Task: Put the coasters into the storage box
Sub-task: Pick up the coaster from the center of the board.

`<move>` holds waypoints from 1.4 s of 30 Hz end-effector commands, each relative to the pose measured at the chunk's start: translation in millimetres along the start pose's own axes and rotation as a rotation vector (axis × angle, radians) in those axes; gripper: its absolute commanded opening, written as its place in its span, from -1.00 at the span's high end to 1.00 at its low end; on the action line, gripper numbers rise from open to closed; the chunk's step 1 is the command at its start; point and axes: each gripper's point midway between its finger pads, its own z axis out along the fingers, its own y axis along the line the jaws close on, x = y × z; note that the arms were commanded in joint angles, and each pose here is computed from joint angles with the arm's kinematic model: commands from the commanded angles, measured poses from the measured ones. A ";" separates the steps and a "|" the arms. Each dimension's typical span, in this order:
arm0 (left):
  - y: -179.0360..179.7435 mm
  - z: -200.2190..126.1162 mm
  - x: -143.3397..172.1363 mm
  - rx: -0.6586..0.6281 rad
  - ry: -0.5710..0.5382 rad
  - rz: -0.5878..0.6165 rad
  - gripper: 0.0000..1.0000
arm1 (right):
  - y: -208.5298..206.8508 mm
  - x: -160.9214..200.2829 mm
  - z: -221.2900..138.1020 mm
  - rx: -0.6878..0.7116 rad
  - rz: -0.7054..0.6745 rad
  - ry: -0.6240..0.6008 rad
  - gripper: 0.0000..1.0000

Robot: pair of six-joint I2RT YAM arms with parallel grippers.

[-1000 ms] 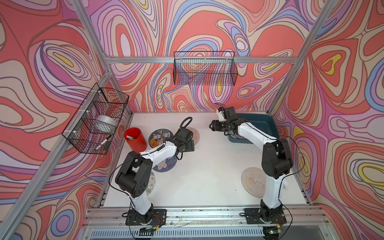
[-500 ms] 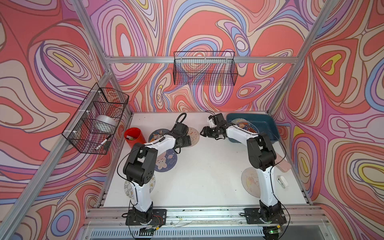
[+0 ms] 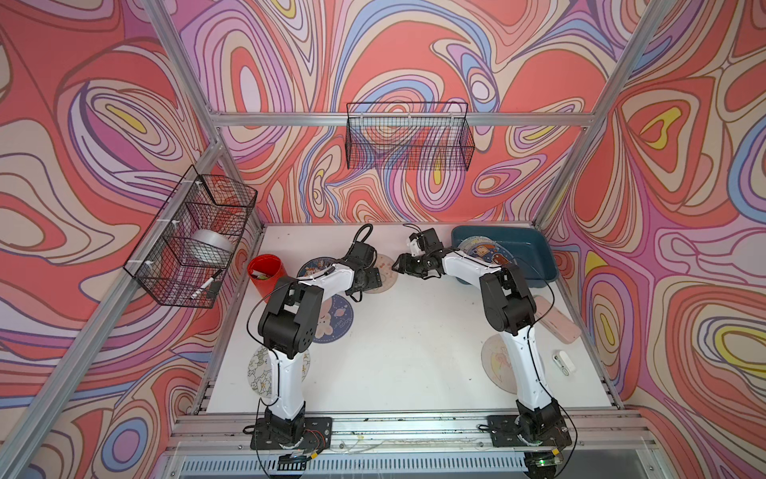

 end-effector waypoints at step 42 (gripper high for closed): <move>-1.7 -22.9 26.5 0.119 -0.014 -0.005 -0.59 | 48.9 -38.9 -92.9 0.193 -0.213 -0.207 1.00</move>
